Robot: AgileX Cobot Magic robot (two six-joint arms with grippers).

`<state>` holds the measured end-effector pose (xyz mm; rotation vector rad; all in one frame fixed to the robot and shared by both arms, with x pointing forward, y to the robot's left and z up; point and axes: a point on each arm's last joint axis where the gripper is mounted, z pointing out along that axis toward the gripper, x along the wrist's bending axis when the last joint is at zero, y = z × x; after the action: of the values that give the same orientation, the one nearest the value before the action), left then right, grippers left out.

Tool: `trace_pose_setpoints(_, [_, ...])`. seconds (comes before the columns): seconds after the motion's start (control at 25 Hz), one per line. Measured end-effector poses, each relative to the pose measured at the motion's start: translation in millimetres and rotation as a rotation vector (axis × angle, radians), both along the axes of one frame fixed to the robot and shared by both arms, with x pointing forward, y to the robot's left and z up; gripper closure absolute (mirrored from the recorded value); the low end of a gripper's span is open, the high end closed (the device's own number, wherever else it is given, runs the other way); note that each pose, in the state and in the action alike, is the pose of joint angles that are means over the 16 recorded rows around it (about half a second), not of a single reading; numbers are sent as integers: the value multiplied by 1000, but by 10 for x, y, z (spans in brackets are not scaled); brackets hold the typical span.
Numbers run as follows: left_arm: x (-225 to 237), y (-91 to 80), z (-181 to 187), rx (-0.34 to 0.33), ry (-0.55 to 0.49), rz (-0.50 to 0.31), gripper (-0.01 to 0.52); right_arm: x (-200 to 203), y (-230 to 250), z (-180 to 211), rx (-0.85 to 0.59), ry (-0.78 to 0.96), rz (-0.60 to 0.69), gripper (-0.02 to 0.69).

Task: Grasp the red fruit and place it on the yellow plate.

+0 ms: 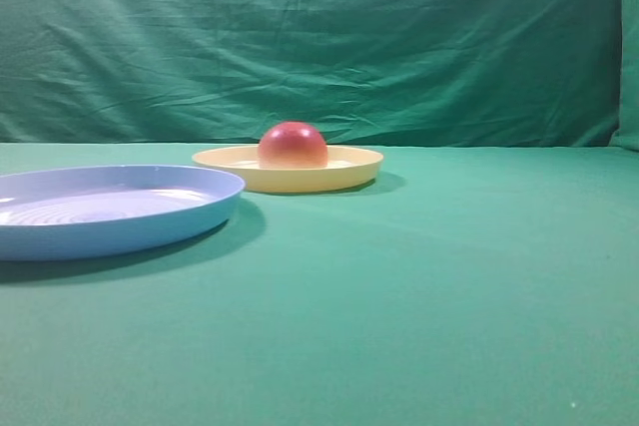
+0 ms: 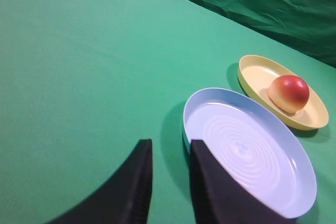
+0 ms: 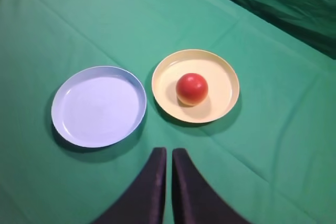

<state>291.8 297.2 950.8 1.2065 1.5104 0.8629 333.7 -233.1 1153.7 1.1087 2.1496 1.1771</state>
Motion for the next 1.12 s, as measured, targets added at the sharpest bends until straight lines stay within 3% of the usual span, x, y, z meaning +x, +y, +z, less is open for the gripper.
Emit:
trace_pose_setpoints(0.56, [0, 0, 0, 0, 0, 0, 357, -223, -270, -1082, 85, -65, -149, 665])
trace_pose_setpoints(1.12, [0, 0, 0, 0, 0, 0, 357, -453, -622, -1745, 109, -210, -518, 665])
